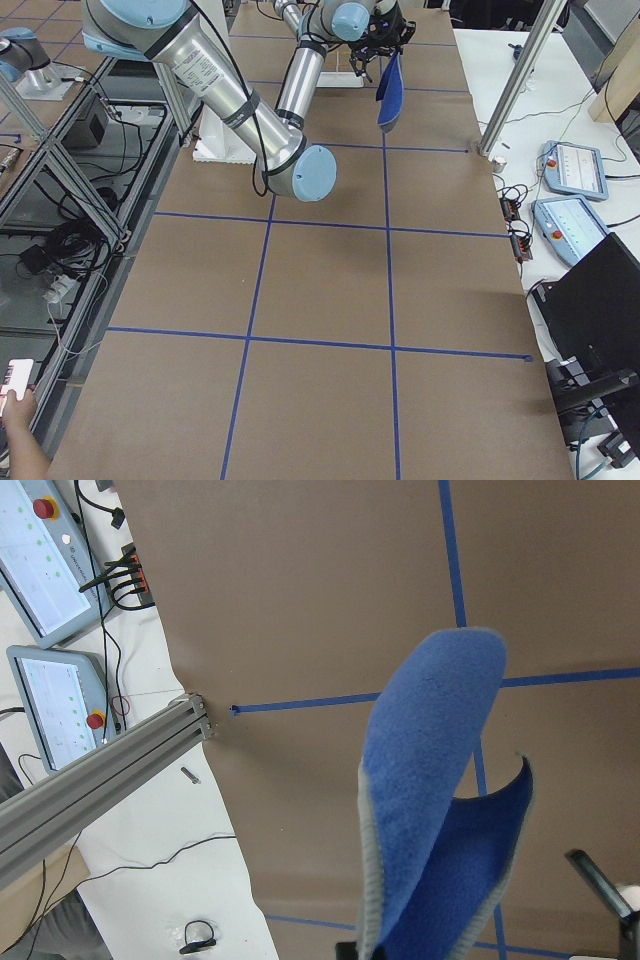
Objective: Hang towel on rack
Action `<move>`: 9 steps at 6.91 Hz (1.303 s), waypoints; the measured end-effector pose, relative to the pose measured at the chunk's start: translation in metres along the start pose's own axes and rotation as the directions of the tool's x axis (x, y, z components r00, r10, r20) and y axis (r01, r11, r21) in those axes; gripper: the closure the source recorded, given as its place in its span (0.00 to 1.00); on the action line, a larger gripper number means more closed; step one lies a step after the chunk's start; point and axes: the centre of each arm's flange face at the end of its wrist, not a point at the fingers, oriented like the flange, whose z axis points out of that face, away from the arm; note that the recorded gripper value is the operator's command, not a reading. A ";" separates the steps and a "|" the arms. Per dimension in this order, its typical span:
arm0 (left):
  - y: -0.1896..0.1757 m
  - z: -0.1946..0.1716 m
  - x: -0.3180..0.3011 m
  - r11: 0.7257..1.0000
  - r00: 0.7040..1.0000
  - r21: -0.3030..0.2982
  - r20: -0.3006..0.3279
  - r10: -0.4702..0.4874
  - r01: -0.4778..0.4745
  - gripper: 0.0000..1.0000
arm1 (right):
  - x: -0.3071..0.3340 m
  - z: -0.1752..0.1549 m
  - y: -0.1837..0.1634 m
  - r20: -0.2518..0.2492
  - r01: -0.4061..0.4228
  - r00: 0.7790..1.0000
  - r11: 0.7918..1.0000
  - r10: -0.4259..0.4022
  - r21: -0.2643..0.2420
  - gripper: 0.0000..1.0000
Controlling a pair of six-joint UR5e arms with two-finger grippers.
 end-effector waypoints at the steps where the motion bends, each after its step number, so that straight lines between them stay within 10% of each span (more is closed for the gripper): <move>1: 0.002 0.003 -0.002 1.000 1.000 -0.001 -0.010 -0.011 0.011 0.02 | 0.004 -0.002 0.002 0.003 -0.006 1.000 1.000 0.006 -0.006 1.00; 5: 0.003 0.006 -0.007 1.000 1.000 -0.012 -0.012 -0.019 0.018 0.10 | 0.017 -0.013 0.005 0.002 -0.019 1.000 0.999 0.019 -0.037 1.00; 8: -0.003 0.004 -0.008 0.999 1.000 -0.044 -0.012 -0.021 0.021 1.00 | 0.034 -0.017 -0.014 -0.001 -0.008 1.000 0.999 0.008 -0.039 1.00; 9: -0.003 0.004 -0.008 0.998 1.000 -0.052 -0.013 -0.022 0.021 1.00 | 0.038 -0.018 -0.017 -0.002 -0.005 1.000 0.999 0.005 -0.041 1.00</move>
